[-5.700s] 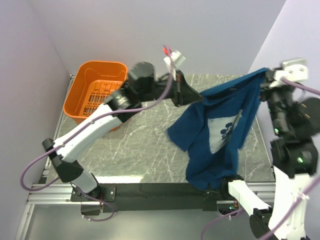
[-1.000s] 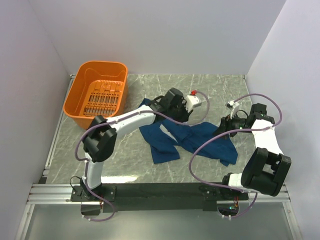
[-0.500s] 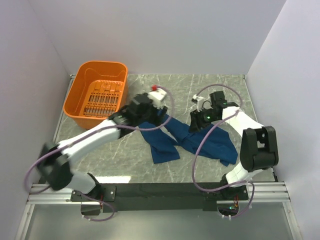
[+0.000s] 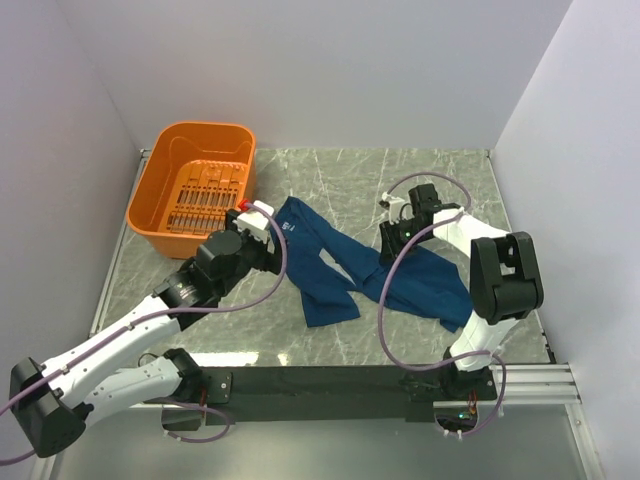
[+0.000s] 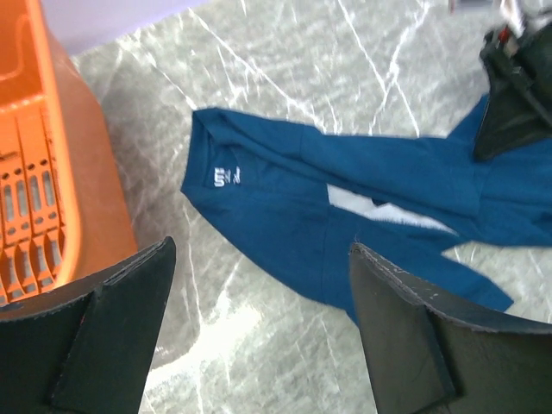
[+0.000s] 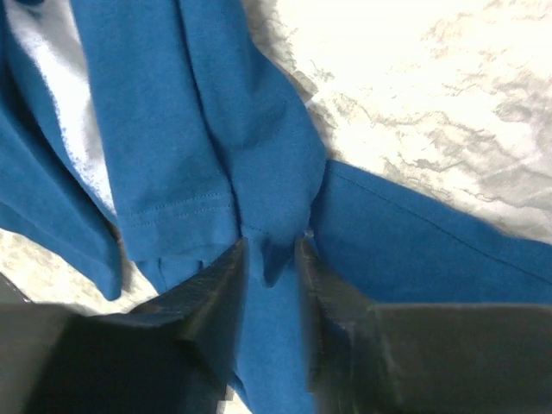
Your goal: Fold and stack the t-shirts
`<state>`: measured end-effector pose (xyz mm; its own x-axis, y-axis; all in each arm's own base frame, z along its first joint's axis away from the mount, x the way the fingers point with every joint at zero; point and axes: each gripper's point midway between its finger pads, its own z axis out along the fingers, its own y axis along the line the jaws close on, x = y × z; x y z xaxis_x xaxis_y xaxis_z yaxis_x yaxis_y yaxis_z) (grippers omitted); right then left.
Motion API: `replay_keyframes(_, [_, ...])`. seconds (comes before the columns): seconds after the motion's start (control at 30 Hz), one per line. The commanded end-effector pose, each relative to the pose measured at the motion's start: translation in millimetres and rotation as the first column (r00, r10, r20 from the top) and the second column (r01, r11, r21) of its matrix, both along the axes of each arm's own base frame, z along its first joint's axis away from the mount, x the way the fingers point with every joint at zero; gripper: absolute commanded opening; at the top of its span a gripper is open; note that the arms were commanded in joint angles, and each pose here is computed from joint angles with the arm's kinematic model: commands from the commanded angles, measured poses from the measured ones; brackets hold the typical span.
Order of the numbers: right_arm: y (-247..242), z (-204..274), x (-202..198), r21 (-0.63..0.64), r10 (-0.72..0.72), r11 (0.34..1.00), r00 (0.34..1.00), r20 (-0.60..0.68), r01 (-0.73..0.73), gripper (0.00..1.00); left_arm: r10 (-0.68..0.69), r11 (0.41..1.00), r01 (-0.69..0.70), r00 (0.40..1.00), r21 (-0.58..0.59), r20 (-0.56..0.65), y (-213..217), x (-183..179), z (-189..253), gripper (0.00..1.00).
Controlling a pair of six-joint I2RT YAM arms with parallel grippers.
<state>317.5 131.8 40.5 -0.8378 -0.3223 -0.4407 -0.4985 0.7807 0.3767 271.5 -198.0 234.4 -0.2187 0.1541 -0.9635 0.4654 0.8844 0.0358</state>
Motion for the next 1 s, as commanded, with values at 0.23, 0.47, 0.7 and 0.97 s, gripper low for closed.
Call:
replay_keyframes(0.23, [9.7, 26.1, 15.8, 0.033, 0.022, 0.999, 0.998, 0.051, -0.024, 0.0, -0.028, 0.998, 0.031, 0.998, -0.058, 0.053, -6.3, -0.1, 21.8, 0.86])
replay_keyframes(0.47, [-8.0, 92.1, 50.0, 0.029, -0.036, 0.999, 0.957, 0.287, 0.028, 0.0, -0.07, 0.995, 0.073, 0.996, -0.061, 0.046, -13.5, -3.2, 19.4, 0.86])
replay_keyframes(0.7, [-41.2, 106.9, 86.0, -0.02, -0.105, 0.993, 0.928, 0.358, 0.12, 0.0, -0.132, 0.989, 0.134, 0.991, -0.065, 0.031, -24.1, -8.6, 15.5, 0.86])
replay_keyframes(0.97, [-49.3, 105.4, 105.9, -0.032, -0.064, 0.996, 0.921, 0.383, 0.082, 0.01, -0.21, 0.975, 0.21, 0.978, -0.066, 0.016, -37.8, -13.2, 10.7, 0.85])
